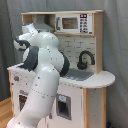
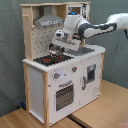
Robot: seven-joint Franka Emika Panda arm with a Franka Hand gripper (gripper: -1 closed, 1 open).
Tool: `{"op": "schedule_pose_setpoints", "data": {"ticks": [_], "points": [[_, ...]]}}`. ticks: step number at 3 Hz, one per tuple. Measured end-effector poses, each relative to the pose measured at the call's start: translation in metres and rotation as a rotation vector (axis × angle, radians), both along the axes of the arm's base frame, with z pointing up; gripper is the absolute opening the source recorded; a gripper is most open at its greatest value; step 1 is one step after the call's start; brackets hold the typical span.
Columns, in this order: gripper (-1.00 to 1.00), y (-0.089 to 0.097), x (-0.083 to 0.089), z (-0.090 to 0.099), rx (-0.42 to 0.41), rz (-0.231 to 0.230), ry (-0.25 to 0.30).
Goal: Play with the kitchen
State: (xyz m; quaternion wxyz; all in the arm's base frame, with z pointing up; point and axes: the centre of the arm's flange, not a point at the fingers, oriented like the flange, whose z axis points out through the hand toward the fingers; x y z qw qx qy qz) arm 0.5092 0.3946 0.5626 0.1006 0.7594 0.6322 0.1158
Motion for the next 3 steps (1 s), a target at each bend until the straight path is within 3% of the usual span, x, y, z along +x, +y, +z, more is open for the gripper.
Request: {"op": "schedule_pose_setpoints", "data": {"ticks": [2, 3], "points": [[-1.00, 0.029, 0.016, -0.018, 0.025, 0.024, 0.011], [-1.00, 0.040, 0.022, -0.014, 0.036, 0.026, 0.015]]}}
